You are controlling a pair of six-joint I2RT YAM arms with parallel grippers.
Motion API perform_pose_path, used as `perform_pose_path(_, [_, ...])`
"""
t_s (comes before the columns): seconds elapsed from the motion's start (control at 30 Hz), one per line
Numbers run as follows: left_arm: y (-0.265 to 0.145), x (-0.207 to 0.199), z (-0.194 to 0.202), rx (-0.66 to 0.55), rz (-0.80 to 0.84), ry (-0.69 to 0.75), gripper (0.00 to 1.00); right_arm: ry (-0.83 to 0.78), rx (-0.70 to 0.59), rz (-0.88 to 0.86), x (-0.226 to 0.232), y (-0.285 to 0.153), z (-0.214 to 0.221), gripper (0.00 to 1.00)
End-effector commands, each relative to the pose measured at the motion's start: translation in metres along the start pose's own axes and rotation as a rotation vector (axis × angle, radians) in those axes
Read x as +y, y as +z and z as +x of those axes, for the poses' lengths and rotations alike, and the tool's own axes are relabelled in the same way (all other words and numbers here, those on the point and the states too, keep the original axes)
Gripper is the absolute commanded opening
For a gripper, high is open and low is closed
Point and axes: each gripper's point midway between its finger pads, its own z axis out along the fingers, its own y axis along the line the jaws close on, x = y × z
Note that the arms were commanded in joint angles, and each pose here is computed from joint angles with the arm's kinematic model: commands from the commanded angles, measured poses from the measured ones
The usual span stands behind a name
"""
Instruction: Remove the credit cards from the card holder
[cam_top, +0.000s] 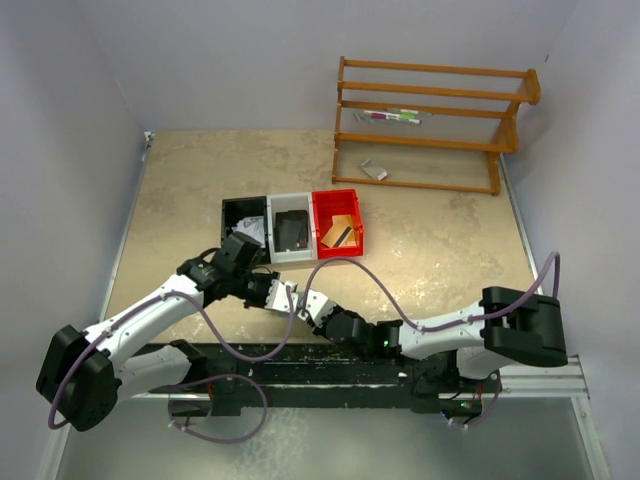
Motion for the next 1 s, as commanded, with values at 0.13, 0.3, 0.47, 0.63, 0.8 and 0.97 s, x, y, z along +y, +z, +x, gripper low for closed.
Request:
perform_pose_path(0.13, [-0.013, 0.013, -0.029, -0.091, -0.069, 0.020, 0.37, 0.114, -0.138, -0.028, -0.001, -0.012, -0.053, 0.00])
perform_pose_path(0.3, [-0.026, 0.008, -0.041, -0.124, -0.090, 0.020, 0.61, 0.169, -0.124, -0.080, 0.001, -0.015, -0.063, 0.00])
perform_pose_path(0.47, [-0.042, 0.002, -0.035, -0.137, -0.121, -0.059, 0.72, 0.278, -0.014, -0.167, -0.007, -0.009, -0.069, 0.00])
perform_pose_path(0.63, [-0.072, 0.035, -0.035, -0.240, -0.245, -0.351, 0.75, 0.382, 0.161, -0.213, -0.020, -0.016, -0.073, 0.00])
perform_pose_path(0.8, [-0.101, 0.055, -0.068, -0.418, -0.199, -0.532, 0.85, 0.408, 0.177, -0.292, -0.032, -0.039, -0.120, 0.00])
perform_pose_path(0.97, [-0.115, 0.048, -0.101, -0.536, -0.112, -0.499, 0.93, 0.386, 0.134, -0.334, -0.048, -0.064, -0.167, 0.00])
